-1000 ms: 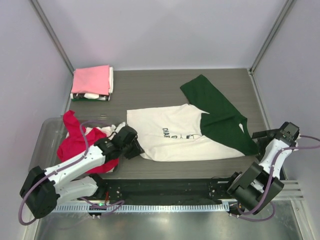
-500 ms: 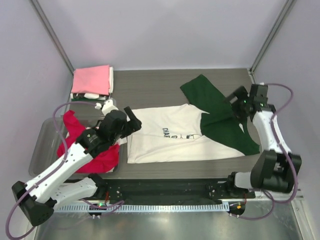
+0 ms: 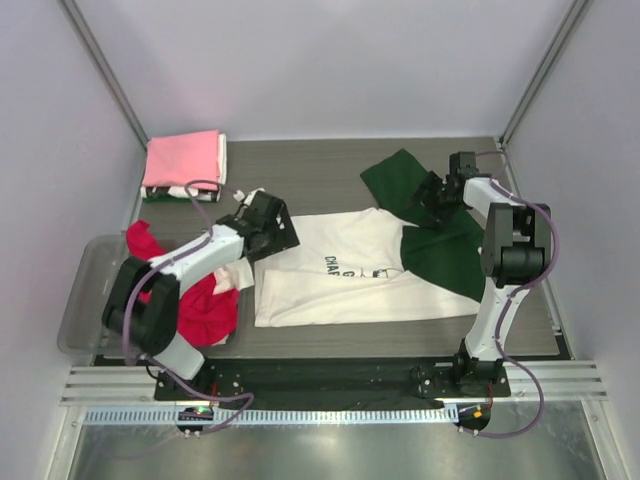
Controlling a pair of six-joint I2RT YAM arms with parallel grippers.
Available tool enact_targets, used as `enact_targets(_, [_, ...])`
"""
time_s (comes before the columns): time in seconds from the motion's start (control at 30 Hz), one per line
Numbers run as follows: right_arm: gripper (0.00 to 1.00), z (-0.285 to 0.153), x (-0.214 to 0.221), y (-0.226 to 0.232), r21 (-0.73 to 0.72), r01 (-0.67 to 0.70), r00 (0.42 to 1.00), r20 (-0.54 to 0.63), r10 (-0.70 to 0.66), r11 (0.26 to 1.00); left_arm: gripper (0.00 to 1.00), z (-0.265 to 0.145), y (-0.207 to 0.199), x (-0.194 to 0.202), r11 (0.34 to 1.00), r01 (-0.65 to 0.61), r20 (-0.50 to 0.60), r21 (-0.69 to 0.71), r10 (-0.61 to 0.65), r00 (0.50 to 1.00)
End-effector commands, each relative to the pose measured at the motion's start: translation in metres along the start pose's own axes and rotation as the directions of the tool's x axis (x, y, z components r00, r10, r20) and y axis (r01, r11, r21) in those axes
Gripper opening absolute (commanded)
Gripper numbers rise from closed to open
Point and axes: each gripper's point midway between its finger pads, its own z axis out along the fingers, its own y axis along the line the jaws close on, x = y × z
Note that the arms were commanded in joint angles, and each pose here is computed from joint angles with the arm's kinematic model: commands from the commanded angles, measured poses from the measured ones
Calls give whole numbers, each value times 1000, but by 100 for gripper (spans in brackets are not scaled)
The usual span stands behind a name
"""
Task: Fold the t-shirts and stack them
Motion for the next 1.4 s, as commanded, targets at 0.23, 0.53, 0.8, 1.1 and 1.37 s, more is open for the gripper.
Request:
enact_targets(0.23, [84, 13, -56, -67, 130, -42, 995, 94, 29, 991, 83, 71, -43, -3, 996, -42, -83, 81, 49, 995])
enact_targets(0.53, [84, -4, -92, -77, 163, -30, 990, 141, 7, 986, 77, 93, -78, 3, 985, 15, -160, 173, 13, 987])
enact_targets(0.8, [88, -63, -114, 19, 6, 127, 968, 220, -125, 992, 84, 16, -88, -60, 975, -123, 17, 185, 122, 992])
enact_targets(1.1, [88, -46, -211, 80, -49, 217, 888, 424, -176, 975, 88, -37, -25, -41, 970, -231, 44, 80, 229, 973])
enact_targets(1.37, [87, 0, -261, 86, -10, 302, 784, 571, -242, 953, 88, -56, 20, -6, 968, -244, 38, 52, 242, 969])
